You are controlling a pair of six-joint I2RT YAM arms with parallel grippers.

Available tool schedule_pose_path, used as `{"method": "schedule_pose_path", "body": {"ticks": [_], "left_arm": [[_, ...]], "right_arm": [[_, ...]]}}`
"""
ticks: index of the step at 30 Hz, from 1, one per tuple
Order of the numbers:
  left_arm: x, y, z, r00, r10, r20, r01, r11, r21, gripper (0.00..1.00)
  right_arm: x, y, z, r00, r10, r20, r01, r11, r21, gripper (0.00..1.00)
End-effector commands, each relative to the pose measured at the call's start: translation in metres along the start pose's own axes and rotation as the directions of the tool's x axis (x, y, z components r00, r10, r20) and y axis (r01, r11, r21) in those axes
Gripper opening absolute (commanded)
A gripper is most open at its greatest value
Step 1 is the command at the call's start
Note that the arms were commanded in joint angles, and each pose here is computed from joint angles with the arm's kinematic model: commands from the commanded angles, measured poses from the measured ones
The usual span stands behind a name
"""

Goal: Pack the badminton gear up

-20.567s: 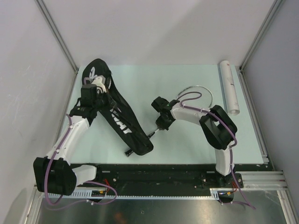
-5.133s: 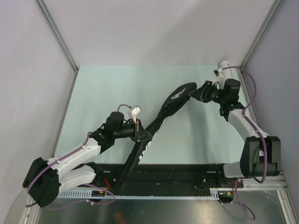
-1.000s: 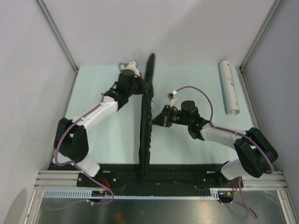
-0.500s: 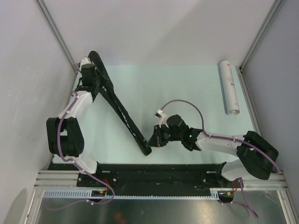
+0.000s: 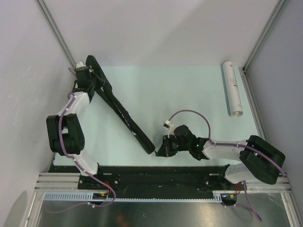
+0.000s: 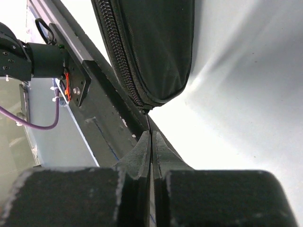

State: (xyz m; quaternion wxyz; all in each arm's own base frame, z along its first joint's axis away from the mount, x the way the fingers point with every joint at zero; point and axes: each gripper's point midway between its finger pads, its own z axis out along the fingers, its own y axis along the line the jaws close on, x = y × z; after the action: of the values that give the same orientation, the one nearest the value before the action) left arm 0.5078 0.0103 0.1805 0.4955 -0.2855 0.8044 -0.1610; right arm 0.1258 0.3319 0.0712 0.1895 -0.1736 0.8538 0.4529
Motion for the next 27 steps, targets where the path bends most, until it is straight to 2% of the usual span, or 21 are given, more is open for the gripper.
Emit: {"method": "schedule_pose_path", "body": {"ticks": [1, 4, 5, 8, 9, 10, 13, 14, 16, 21, 24, 27], "left_arm": [[-0.029, -0.016, -0.002, 0.997, -0.035, 0.070, 0.029, 0.996, 0.085, 0.00], [-0.020, -0.022, -0.007, 0.998, -0.038, 0.046, 0.034, 0.994, 0.100, 0.00], [-0.013, -0.021, -0.008, 0.999, -0.038, 0.031, 0.035, 0.995, 0.093, 0.00], [0.001, -0.021, -0.010, 0.998, -0.063, -0.011, 0.064, 0.994, 0.089, 0.00], [0.005, -0.023, -0.010, 0.997, -0.071, -0.026, 0.073, 0.993, 0.093, 0.00], [0.009, -0.027, -0.012, 0.996, -0.085, -0.036, 0.088, 0.991, 0.100, 0.00], [0.020, -0.044, -0.018, 0.993, -0.094, -0.067, 0.102, 0.985, 0.138, 0.00], [0.025, -0.050, -0.020, 0.991, -0.100, -0.089, 0.113, 0.981, 0.156, 0.00], [0.036, -0.062, -0.025, 0.985, -0.113, -0.130, 0.137, 0.973, 0.187, 0.00], [0.076, -0.099, -0.040, 0.957, -0.129, -0.260, 0.197, 0.946, 0.257, 0.00], [0.088, -0.121, -0.055, 0.948, -0.135, -0.290, 0.220, 0.932, 0.288, 0.00], [0.099, -0.141, -0.074, 0.938, -0.153, -0.311, 0.252, 0.918, 0.306, 0.00]], "right_arm": [[0.022, -0.020, -0.002, 0.997, 0.021, -0.080, -0.017, 0.999, 0.048, 0.00], [0.004, -0.011, -0.009, 0.999, -0.020, -0.038, 0.021, 0.999, 0.034, 0.31], [-0.003, -0.009, -0.012, 0.999, -0.047, -0.019, 0.047, 0.998, 0.049, 0.46], [-0.033, -0.015, -0.027, 0.987, -0.153, 0.050, 0.141, 0.971, 0.192, 0.65], [-0.028, -0.026, -0.035, 0.988, -0.156, 0.016, 0.147, 0.956, 0.253, 0.69], [-0.040, -0.021, -0.041, 0.981, -0.188, 0.041, 0.170, 0.947, 0.272, 0.76], [-0.053, -0.040, -0.057, 0.974, -0.221, 0.048, 0.188, 0.909, 0.372, 0.88], [-0.065, -0.043, -0.064, 0.971, -0.231, 0.066, 0.189, 0.902, 0.388, 1.00], [-0.073, -0.049, -0.072, 0.972, -0.226, 0.063, 0.180, 0.892, 0.415, 1.00], [-0.128, -0.032, -0.075, 0.953, -0.273, 0.135, 0.191, 0.881, 0.432, 1.00], [-0.142, -0.019, -0.055, 0.950, -0.293, 0.110, 0.219, 0.873, 0.435, 1.00], [-0.148, -0.029, -0.045, 0.943, -0.324, 0.073, 0.238, 0.812, 0.533, 1.00]]}}
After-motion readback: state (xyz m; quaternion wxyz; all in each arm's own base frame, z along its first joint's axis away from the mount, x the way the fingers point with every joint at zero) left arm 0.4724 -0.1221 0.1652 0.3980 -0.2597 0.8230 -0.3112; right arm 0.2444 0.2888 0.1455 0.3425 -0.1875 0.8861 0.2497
